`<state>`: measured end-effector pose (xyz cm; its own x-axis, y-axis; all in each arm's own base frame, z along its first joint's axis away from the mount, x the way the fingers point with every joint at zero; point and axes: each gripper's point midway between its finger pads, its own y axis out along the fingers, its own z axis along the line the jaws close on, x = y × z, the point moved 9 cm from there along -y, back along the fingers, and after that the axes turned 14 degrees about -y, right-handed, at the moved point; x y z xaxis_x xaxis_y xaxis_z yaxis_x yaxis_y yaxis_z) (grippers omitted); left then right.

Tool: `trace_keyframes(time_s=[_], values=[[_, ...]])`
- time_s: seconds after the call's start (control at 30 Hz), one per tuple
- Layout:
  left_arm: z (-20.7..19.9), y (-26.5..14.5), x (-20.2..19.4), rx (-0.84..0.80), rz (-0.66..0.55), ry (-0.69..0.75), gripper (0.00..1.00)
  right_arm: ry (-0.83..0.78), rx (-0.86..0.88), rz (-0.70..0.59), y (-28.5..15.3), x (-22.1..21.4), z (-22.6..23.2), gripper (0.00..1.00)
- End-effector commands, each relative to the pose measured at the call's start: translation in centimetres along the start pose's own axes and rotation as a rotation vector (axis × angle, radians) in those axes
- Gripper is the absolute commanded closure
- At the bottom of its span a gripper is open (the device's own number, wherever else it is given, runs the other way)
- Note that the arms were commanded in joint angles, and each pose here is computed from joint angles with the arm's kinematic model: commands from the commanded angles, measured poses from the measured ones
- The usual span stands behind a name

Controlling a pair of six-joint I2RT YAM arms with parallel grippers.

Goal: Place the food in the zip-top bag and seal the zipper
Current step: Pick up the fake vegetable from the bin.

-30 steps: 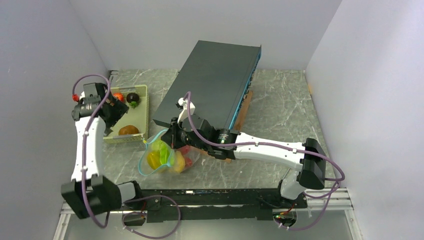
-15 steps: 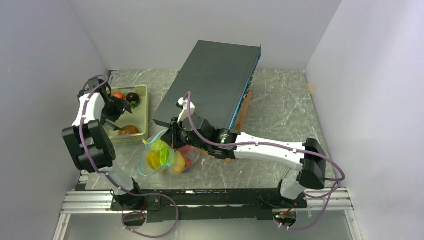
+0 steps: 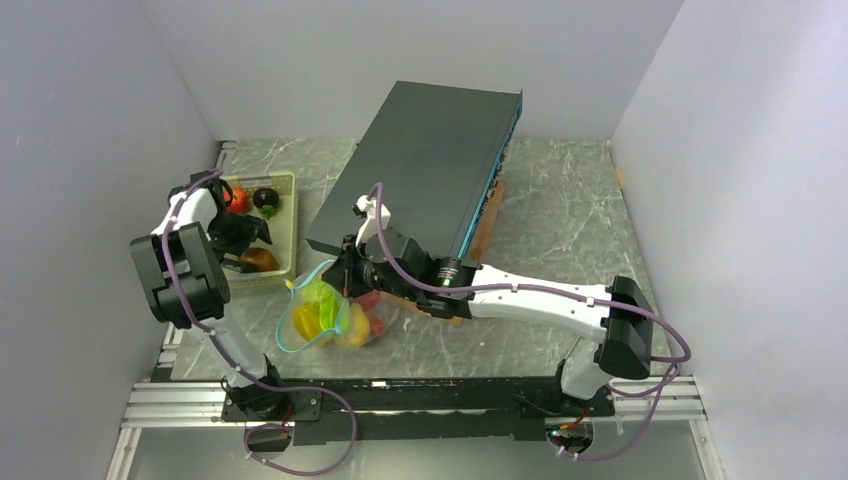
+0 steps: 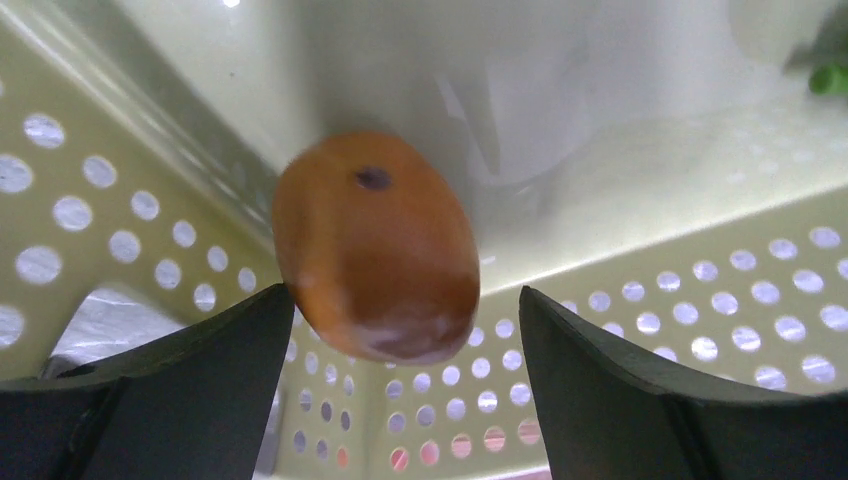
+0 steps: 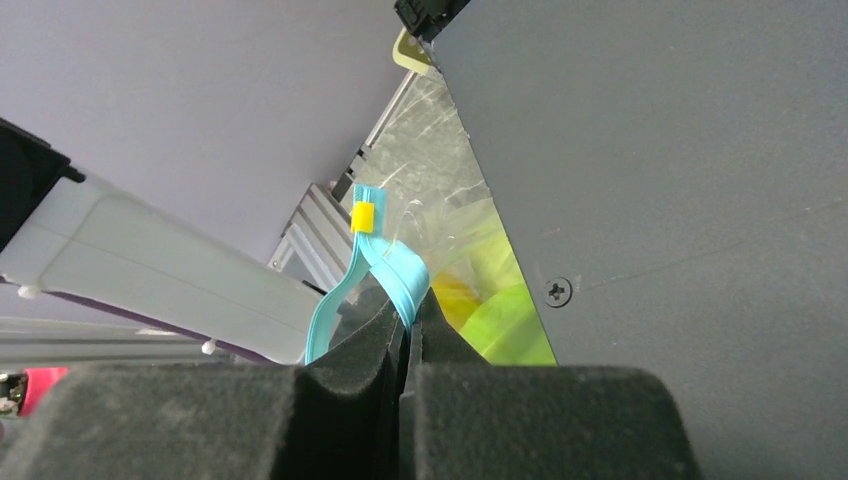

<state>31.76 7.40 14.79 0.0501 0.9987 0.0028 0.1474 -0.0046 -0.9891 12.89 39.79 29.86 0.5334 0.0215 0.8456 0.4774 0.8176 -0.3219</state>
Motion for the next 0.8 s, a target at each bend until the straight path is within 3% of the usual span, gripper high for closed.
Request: trace_keyframes(time_s=[0.0,0.1,0.23,0.53,0.77], values=[[-0.1,1.1,0.4,0.034,0.0,-0.048,0.15,0.022,-0.166,-0.02,0.4,0.4,-4.0,1.0],[0.0,1.8,0.6,0.055,-0.005,-0.049,0.2,0.022,-0.167,-0.017,0.4,0.4,-4.0,1.0],[0.4,0.8,0.6,0.042,-0.04,-0.044,0.33,0.023,-0.162,-0.018,0.4,0.4,-3.9,1.0],[2.3,-6.0,0.2,-0.119,-0.188,0.069,0.67,0.027,-0.164,-0.009,0.8,0.2,-3.9,1.0],[5.8,-12.0,-3.0,-0.335,-0.277,0.267,0.67,0.022,-0.175,-0.011,1.0,0.3,-3.9,1.0]])
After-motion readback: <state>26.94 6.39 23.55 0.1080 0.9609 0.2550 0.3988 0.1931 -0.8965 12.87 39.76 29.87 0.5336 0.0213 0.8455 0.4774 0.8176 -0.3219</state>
